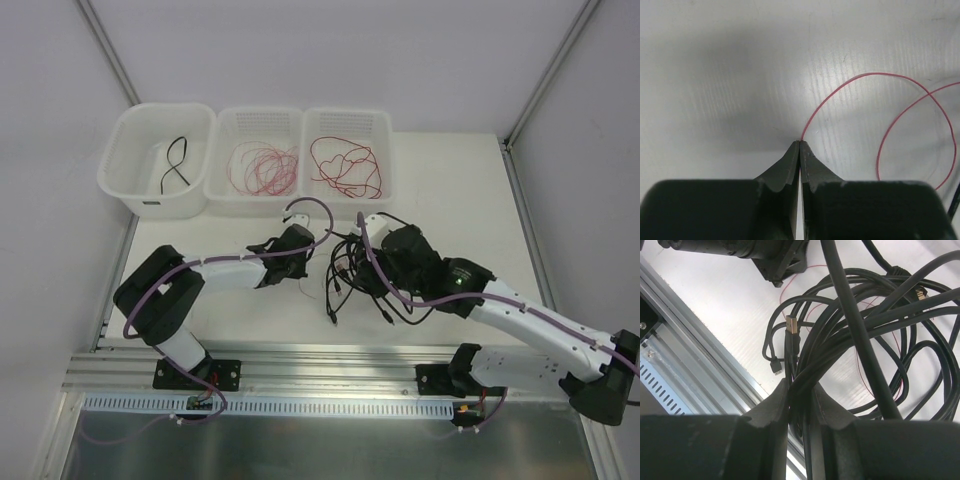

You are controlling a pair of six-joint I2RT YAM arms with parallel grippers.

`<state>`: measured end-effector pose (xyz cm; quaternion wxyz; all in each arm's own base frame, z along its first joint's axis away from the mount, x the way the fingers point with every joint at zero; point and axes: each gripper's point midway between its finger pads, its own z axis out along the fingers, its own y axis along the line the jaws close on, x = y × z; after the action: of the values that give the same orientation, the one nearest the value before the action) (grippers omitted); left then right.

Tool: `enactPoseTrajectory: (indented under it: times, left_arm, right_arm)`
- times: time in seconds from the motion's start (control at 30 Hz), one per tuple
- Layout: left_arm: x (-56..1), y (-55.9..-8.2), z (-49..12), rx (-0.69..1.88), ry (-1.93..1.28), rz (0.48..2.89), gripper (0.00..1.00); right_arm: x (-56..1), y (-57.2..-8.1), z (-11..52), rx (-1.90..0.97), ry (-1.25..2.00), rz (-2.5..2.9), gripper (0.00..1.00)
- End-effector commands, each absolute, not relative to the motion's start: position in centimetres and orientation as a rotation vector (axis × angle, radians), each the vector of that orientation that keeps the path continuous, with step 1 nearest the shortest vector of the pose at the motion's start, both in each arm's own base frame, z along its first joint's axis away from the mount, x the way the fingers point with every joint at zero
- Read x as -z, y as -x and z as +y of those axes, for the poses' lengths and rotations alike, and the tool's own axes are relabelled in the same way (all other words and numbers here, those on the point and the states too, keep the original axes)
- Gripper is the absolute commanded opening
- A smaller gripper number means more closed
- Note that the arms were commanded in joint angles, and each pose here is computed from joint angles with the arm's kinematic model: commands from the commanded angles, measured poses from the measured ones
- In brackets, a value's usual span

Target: Untangle the cables

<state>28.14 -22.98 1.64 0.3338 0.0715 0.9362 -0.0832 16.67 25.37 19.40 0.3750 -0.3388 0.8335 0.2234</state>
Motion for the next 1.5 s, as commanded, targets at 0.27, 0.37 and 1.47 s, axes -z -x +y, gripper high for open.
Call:
enactPoseTrajectory:
  times: [0.27,0.37,1.47]
  left_arm:
    - [0.8,-25.4,-14.9,-0.002,0.037,2.597,0.0]
    - [0.8,-25.2,-13.8,-0.016,0.077,2.605,0.0]
    - [-3.7,-25.0,-3.2,0.066,0.738,2.349,0.0]
  right_arm:
    - [-28.5,-16.6,18.8,-0.508,0.678,1.873,0.01]
    - [-30.0,-16.6,15.9,-0.45,0.587,1.829,0.01]
    - [-41.5,-16.6,-3.6,0.075,-0.158,1.556,0.09]
